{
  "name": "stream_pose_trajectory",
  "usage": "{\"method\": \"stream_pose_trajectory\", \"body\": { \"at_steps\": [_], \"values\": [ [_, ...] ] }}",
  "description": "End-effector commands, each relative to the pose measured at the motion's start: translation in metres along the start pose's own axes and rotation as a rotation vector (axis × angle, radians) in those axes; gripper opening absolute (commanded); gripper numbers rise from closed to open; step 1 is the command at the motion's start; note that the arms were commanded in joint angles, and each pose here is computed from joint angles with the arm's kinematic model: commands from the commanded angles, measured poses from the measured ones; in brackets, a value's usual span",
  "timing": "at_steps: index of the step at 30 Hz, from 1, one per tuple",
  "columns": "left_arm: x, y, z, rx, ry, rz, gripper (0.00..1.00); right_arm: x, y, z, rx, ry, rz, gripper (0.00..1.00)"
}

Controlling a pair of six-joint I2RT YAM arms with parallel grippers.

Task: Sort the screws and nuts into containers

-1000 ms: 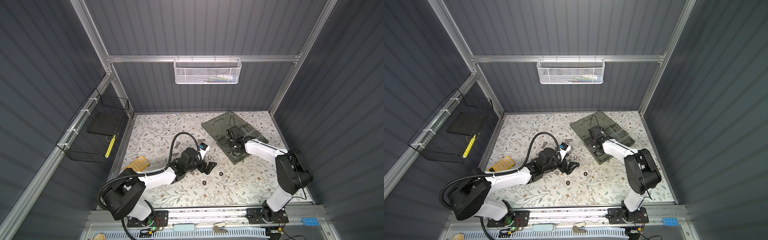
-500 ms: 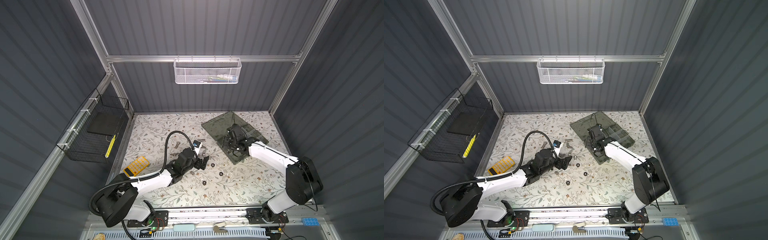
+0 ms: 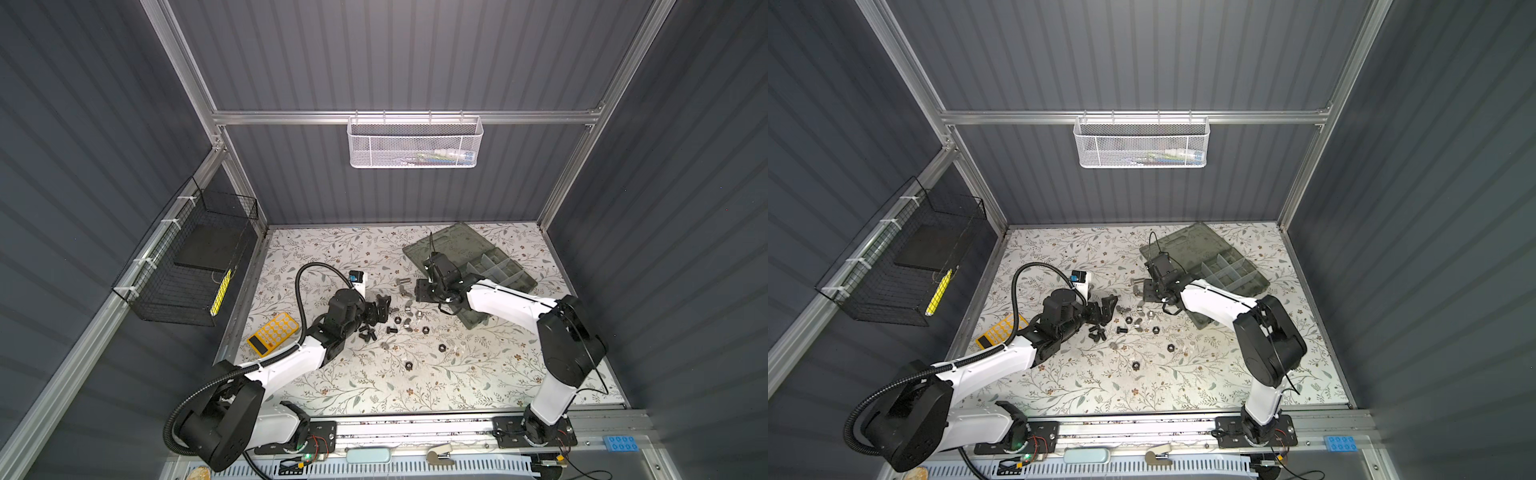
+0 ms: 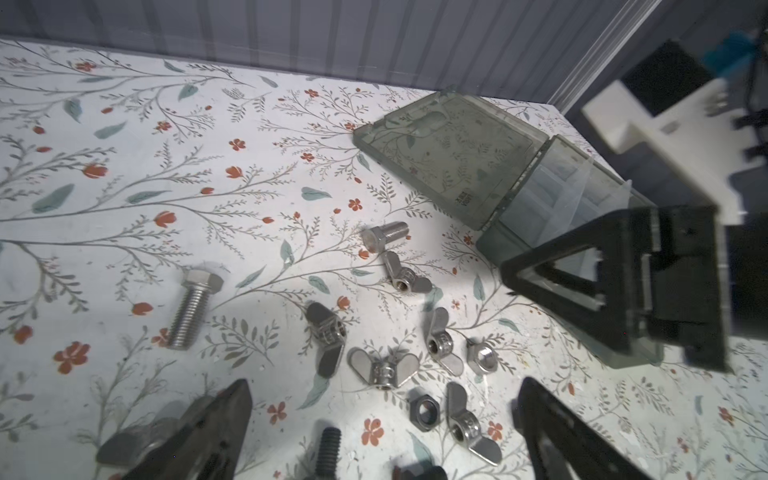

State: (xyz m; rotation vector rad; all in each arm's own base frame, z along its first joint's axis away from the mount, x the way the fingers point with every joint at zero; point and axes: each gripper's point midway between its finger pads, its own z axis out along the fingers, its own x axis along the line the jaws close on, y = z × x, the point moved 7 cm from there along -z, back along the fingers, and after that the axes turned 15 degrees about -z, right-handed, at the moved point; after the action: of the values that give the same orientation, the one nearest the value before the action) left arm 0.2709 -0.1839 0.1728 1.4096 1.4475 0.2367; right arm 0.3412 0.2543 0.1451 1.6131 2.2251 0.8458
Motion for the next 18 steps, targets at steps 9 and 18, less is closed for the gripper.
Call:
{"method": "stream_pose_trajectory", "body": {
  "at_steps": [9, 18],
  "values": [
    [0.001, 0.008, -0.011, -0.052, -0.049, -0.078, 1.00, 0.032, -0.011, 0.041, 0.082, 0.083, 0.006, 0.51],
    [0.001, 0.008, -0.010, -0.043, -0.058, -0.086, 1.00, 0.034, -0.028, 0.057, 0.140, 0.068, 0.000, 0.40]
  ]
}}
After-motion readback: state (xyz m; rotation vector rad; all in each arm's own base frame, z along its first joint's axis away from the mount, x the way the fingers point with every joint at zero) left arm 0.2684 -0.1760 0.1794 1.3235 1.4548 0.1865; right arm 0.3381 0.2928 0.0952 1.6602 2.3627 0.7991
